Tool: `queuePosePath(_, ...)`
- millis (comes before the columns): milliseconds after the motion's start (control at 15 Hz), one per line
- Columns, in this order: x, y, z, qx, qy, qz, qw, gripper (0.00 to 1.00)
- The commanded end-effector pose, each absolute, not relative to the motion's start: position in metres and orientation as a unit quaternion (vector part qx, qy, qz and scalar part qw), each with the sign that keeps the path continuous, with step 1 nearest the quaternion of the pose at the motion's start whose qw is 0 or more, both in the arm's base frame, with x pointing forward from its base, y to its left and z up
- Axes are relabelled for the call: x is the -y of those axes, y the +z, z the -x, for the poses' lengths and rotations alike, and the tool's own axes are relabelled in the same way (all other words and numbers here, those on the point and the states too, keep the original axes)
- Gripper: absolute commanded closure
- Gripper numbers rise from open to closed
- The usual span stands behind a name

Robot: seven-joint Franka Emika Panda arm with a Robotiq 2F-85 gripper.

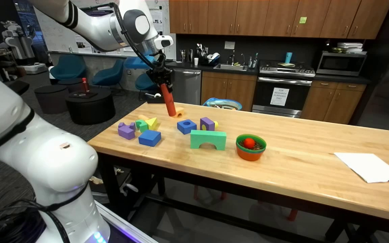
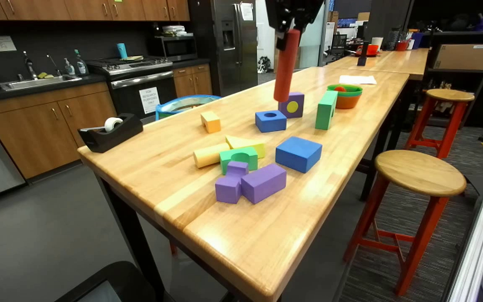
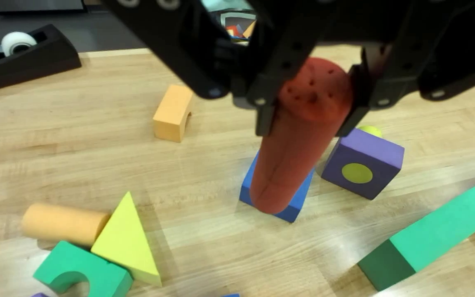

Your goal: Put the orange block in the blue block

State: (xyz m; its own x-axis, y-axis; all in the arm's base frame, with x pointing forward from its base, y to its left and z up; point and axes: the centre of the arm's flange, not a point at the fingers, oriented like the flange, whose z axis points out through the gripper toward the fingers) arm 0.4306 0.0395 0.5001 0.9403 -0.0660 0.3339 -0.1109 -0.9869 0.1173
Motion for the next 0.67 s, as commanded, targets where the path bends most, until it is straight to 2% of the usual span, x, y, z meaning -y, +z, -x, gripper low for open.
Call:
queuePosePath(0,-0.05,0.501,-0.441,0.071,0.173,-0.98,0.061,0.85)
queuePosePath(600,-0.035,0.534,-0.456,0.112,0.192,-0.974,0.042,0.85)
